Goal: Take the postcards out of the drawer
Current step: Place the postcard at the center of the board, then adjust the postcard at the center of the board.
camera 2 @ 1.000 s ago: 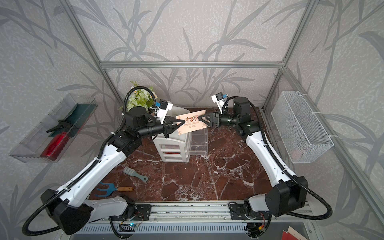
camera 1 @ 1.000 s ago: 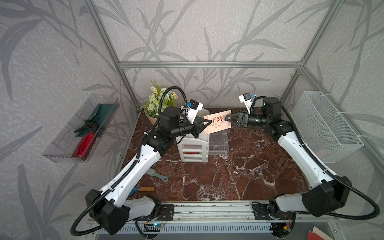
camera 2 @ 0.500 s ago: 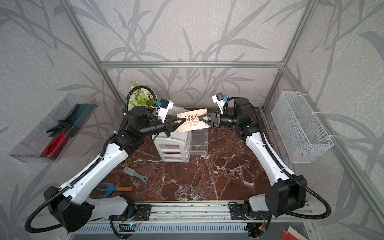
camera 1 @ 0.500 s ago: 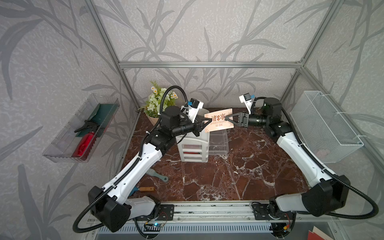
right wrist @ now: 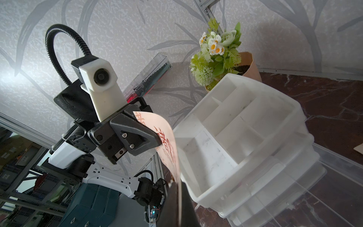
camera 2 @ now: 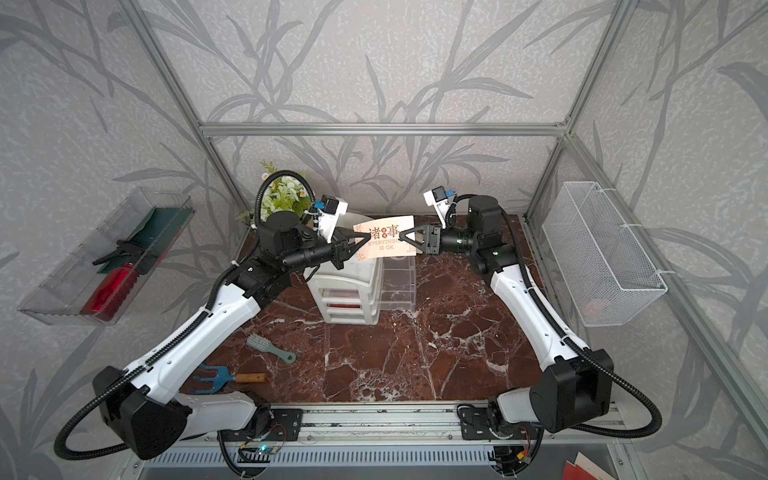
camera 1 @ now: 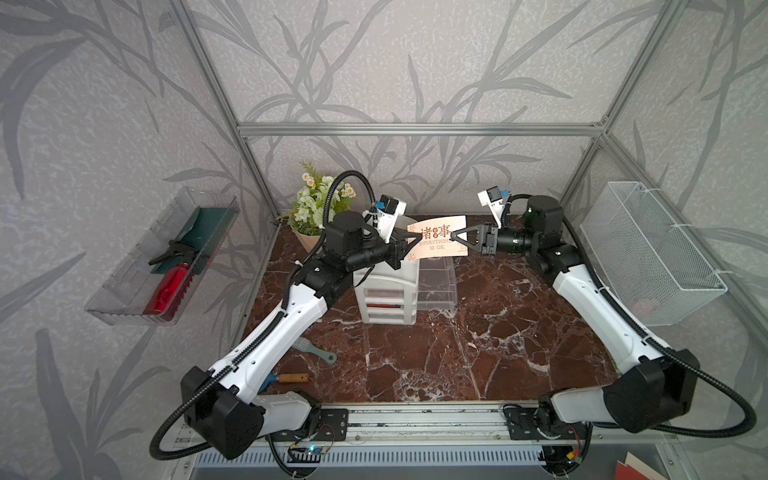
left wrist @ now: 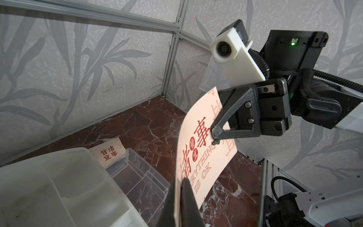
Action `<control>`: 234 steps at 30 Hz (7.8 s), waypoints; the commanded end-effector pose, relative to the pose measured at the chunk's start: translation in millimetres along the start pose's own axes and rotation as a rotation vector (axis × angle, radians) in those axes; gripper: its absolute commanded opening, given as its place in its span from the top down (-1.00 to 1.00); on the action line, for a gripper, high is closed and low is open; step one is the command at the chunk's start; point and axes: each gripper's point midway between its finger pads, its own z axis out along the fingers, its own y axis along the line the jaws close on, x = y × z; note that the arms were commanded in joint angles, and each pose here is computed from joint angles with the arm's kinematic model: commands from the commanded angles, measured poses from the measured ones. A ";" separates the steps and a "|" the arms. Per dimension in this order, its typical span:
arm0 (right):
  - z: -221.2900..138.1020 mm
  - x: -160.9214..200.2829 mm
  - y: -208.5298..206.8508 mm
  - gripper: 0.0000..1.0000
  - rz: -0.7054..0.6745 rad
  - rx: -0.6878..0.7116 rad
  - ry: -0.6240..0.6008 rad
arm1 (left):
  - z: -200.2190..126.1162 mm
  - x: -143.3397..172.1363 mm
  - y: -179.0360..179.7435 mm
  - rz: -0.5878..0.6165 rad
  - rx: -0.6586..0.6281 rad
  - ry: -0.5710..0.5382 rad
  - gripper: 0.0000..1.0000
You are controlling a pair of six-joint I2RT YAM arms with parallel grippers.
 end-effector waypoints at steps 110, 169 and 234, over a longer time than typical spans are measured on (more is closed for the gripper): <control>-119.4 35.4 -441.8 0.24 0.651 0.817 0.140 | -154.7 40.6 101.9 -0.162 -0.707 0.074 0.25; 13.9 95.4 -376.0 0.52 0.533 0.646 0.322 | -148.2 45.6 104.5 -0.188 -0.691 0.093 0.23; 6.5 106.1 -416.8 0.50 0.561 0.722 0.329 | -148.2 50.6 107.0 -0.181 -0.699 0.121 0.23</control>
